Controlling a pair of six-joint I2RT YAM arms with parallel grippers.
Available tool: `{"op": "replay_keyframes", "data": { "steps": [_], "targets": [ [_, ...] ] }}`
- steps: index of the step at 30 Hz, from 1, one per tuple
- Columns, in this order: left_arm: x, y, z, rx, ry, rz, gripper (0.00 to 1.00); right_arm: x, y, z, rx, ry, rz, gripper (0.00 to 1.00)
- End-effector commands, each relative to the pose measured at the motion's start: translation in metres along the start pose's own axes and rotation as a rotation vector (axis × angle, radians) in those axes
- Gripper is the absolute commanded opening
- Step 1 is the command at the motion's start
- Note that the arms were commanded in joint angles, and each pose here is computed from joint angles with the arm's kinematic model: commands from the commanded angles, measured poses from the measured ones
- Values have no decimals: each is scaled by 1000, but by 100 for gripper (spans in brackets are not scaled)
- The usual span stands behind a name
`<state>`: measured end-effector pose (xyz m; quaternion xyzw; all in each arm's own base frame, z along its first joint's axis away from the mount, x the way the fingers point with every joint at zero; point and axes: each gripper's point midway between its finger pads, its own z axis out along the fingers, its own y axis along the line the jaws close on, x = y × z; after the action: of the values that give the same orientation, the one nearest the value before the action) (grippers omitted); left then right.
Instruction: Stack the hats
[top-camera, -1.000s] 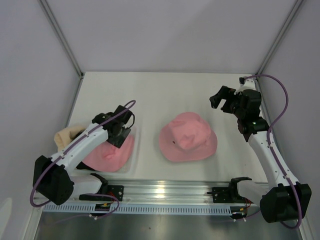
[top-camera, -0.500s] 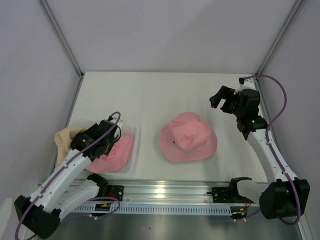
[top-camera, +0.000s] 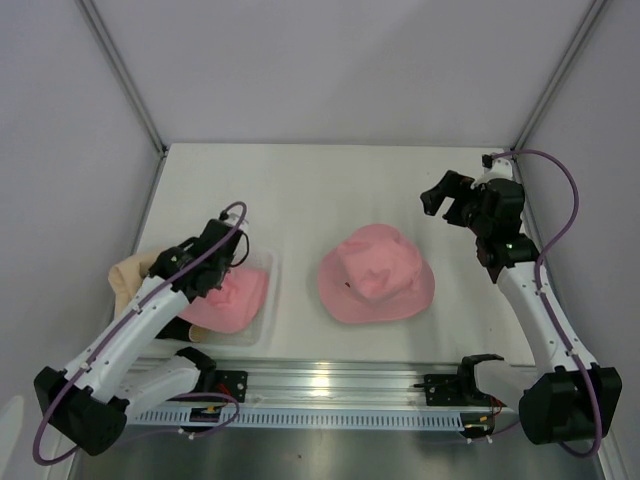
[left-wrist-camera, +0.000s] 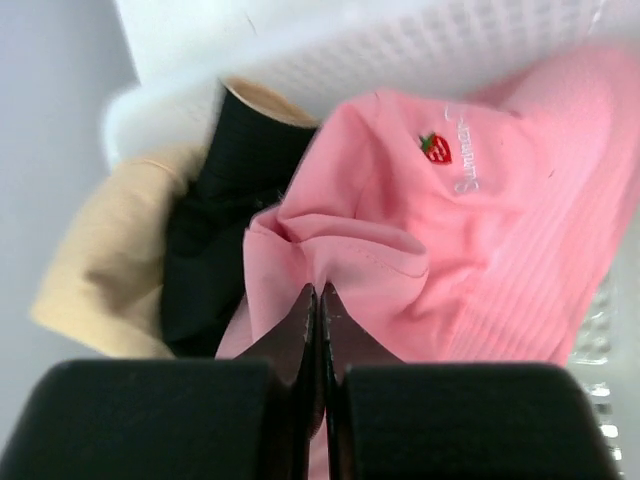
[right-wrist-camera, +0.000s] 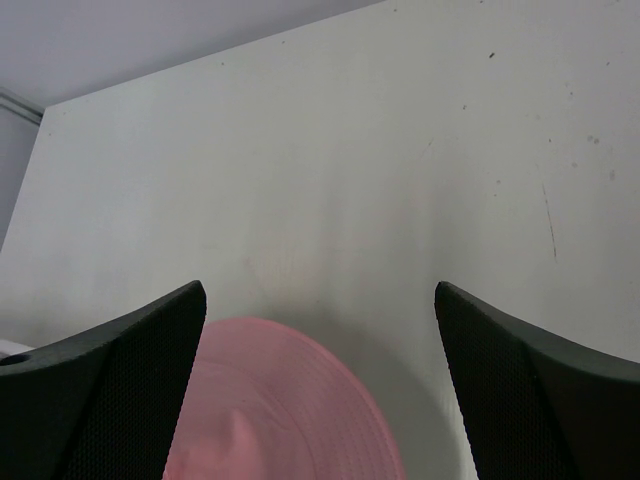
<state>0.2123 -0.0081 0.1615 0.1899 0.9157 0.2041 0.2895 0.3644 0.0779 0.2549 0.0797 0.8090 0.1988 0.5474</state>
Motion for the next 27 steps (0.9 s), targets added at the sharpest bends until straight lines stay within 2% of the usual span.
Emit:
{"op": "replay_keyframes", "data": {
  "steps": [1,5,6,10,13,16,17,21,22,23,27],
  "targets": [
    [-73,40,-52,-52,-249,-237,1,-22,15,-7,-57,-77,12,99],
    [-156,62,-139,132,-698,-449,1,-32,28,-13,-109,-90,13,99],
    [-185,74,-168,164,-874,-523,1,-36,31,-14,-122,-104,14,99],
    [-230,81,-214,325,-1138,-747,1,-51,50,-26,-196,-142,44,99],
    [-269,69,-219,444,-1121,-818,1,-65,63,-38,-237,-167,61,99],
    [-301,40,-232,629,-1119,-803,1,-76,70,-49,-253,-186,77,100],
    [-314,17,-232,686,-1107,-770,1,-76,70,-52,-245,-187,89,99],
    [-335,-34,-239,732,-1127,-714,1,-76,65,-64,-207,-194,130,99],
    [-337,-37,-236,692,-1142,-718,1,-70,62,-63,-199,-181,136,100],
    [-342,-44,-246,707,-1187,-749,1,-66,62,-67,-203,-175,141,99],
    [-351,-68,-250,747,-1219,-783,1,-40,52,-70,-168,-111,192,99]
  ]
}}
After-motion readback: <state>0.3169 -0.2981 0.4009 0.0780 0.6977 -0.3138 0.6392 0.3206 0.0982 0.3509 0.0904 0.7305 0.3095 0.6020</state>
